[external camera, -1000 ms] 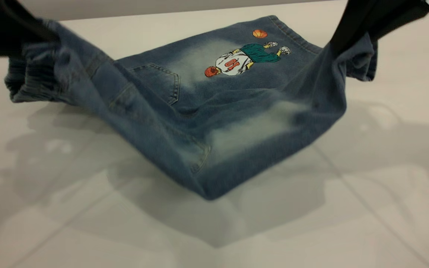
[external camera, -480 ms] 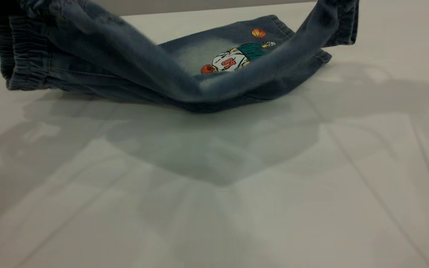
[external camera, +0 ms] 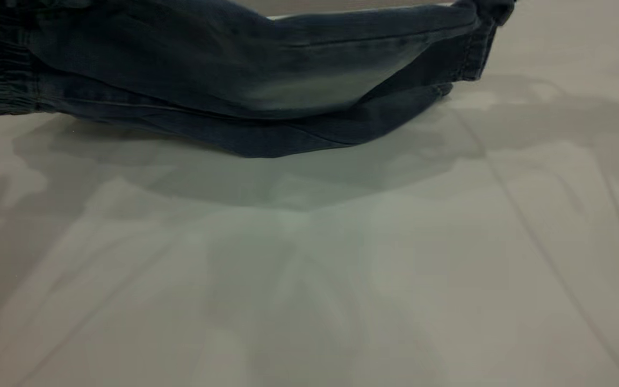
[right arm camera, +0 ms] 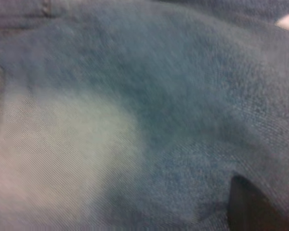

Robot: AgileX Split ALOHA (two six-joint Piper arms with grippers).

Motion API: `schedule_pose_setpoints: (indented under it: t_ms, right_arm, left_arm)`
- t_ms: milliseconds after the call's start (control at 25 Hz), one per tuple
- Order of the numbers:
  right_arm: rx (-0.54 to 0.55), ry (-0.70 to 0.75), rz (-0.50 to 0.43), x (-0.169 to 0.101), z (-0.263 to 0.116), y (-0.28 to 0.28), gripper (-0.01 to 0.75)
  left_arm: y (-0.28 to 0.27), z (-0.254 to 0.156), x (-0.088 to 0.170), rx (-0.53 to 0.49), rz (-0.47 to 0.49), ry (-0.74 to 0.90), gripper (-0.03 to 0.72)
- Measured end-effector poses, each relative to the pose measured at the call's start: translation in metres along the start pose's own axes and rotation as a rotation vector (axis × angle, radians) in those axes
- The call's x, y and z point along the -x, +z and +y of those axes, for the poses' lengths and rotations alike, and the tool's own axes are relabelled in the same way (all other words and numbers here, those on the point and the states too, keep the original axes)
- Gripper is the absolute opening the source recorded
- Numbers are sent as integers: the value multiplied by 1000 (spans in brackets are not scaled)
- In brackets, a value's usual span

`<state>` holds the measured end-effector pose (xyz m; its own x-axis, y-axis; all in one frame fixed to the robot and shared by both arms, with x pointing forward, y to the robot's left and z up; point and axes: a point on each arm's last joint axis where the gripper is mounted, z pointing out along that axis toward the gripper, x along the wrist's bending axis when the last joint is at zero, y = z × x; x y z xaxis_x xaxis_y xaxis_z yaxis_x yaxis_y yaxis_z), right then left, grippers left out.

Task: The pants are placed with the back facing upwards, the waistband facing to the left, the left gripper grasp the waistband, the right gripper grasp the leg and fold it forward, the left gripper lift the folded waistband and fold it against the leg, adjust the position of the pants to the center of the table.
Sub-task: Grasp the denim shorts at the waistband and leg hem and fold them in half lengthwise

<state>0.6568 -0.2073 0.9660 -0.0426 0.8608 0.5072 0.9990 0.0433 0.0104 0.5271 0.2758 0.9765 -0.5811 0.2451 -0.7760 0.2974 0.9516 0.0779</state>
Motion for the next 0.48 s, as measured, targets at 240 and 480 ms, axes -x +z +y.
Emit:
schedule_pose_setpoints:
  t_ms: [240, 480]
  right_arm:
    - [-5, 16, 30, 0, 15, 7, 15]
    - [45, 20, 37, -4, 31, 2, 15]
  left_arm:
    - [15, -1, -12, -15, 62, -110, 128]
    - [29, -1, -24, -12, 124, -266, 128]
